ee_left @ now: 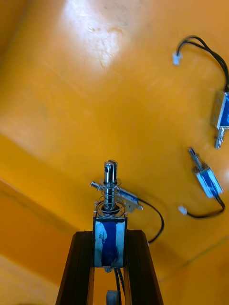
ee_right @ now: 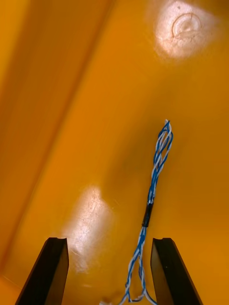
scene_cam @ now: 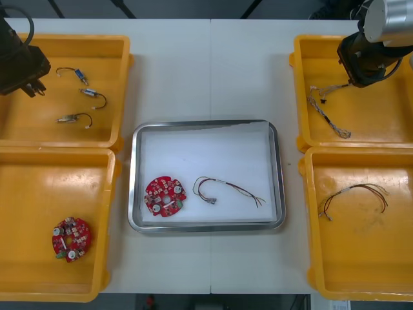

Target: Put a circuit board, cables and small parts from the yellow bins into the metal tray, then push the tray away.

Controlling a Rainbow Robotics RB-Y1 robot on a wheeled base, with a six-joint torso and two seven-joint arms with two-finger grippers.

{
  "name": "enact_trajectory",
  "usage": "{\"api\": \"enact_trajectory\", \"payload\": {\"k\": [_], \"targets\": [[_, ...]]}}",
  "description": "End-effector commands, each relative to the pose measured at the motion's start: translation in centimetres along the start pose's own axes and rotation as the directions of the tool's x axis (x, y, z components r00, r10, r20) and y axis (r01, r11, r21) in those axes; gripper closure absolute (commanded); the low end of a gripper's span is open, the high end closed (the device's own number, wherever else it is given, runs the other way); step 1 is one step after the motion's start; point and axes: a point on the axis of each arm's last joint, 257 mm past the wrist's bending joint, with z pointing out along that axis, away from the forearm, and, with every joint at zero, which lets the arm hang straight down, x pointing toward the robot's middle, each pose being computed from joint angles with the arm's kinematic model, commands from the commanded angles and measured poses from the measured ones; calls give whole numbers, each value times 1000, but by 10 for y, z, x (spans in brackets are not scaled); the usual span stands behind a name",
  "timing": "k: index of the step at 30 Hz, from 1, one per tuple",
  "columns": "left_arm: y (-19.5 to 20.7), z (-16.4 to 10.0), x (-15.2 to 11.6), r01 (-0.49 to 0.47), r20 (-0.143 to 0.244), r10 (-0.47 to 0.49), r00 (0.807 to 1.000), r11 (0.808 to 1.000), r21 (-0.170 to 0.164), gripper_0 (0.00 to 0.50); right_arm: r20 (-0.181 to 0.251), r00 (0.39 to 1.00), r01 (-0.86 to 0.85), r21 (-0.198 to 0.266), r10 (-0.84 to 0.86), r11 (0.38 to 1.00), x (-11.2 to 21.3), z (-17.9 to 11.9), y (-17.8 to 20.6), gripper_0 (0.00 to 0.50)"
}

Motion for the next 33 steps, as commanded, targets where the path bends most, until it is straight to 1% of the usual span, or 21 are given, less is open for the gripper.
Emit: {"api": "enact_trajectory", "payload": {"k": [1,2,5,6,7,8,9,10,11,12,13,15,20,21,22,24,27,28,30,32,33], "targets": [[-21,-51,-9,-1,62,-2,998,999,51,500,-18,993,-121,-67,121,990,2,-15,36,0],[-22,-52,-7,3,60,-6,998,999,49,500,-19,991,-132,-62,131,989,2,-15,34,0],[-31,-58,5,10,49,-13,999,998,62,500,-32,988,-155,-42,153,987,8,-9,26,0],[-36,-61,11,15,45,-18,999,997,74,500,-39,986,-161,-31,160,986,10,-6,22,0],[-38,-62,14,15,41,-18,999,997,78,500,-38,986,-165,-28,164,986,9,-5,21,0],[-44,-64,21,22,31,-25,999,996,92,500,-43,985,-169,-22,168,985,11,-4,18,0],[-46,-65,24,21,28,-24,999,995,97,500,-46,984,-171,-19,170,985,12,-3,17,0],[-53,-68,36,26,19,-29,999,994,108,500,-50,983,-176,-14,175,984,13,-1,15,0],[-53,-68,36,26,19,-29,999,994,108,500,-50,983,-176,-14,175,984,13,-1,15,0],[-60,-71,47,38,13,-39,999,992,117,500,-52,982,-182,-16,181,983,13,-2,16,0],[-62,-72,51,39,13,-41,999,992,117,500,-55,982,-182,-17,181,983,14,-1,16,0],[-70,-74,67,58,6,-59,998,990,132,500,-59,981,-187,-17,186,982,16,-1,16,0],[-87,-76,103,104,-23,-102,995,982,159,500,-65,978,-199,-19,197,980,17,-1,17,0],[-87,-76,103,104,-23,-102,995,982,159,500,-65,978,-199,-19,197,980,17,-1,17,0],[-93,-76,116,117,-31,-113,993,979,166,500,-70,976,-209,-10,208,978,18,1,14,0],[-99,-73,130,144,-39,-140,989,976,164,500,-71,972,-223,-10,222,975,17,6,9,0],[-105,-69,142,184,-50,-178,983,970,161,500,-68,971,-231,-18,229,973,15,11,6,0],[-109,-64,150,196,-47,-191,980,968,157,500,-68,969,-239,-19,237,971,14,14,4,0],[-115,-57,157,213,-46,-208,977,965,154,500,-73,967,-244,-18,243,969,15,16,2,0],[-118,-53,160,220,-41,-217,975,963,155,500,-75,967,-246,-16,244,969,15,17,1,0],[-125,-46,169,233,-48,-228,972,959,160,500,-80,965,-250,-9,248,968,17,18,-1,0]]}}
